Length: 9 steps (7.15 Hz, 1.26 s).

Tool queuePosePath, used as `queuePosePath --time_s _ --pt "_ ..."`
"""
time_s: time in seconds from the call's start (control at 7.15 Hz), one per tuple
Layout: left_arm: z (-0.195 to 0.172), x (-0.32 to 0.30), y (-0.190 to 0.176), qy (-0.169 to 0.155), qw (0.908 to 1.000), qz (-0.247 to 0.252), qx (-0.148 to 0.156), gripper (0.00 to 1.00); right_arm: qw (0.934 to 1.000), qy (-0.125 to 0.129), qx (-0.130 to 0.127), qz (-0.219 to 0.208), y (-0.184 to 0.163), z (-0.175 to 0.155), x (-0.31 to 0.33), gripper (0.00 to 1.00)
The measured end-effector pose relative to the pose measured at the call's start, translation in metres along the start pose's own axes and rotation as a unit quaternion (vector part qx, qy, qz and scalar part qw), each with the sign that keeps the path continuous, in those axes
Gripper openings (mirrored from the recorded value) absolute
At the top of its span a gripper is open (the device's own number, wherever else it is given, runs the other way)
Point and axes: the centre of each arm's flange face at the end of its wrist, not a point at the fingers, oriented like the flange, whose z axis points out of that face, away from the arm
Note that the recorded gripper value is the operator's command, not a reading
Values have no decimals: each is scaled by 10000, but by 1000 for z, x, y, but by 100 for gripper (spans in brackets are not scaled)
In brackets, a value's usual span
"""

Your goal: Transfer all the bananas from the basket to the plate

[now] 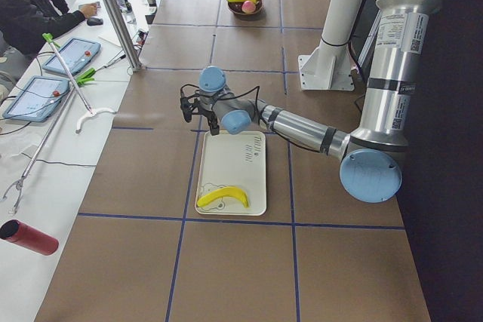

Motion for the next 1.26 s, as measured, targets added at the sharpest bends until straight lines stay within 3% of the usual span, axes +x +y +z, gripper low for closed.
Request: queuePosePath --time_s 0.56,0.84,1.26 --pt "30 76 41 228 9989 -373 -166 99 9976 404 -443 -331 14 36 60 96" --pt "39 92 51 255 9986 -442 -112 99 9956 581 -658 -315 13 61 85 79" --pt "44 99 59 263 9985 -471 -75 99 9927 750 -896 -301 10 90 111 74"
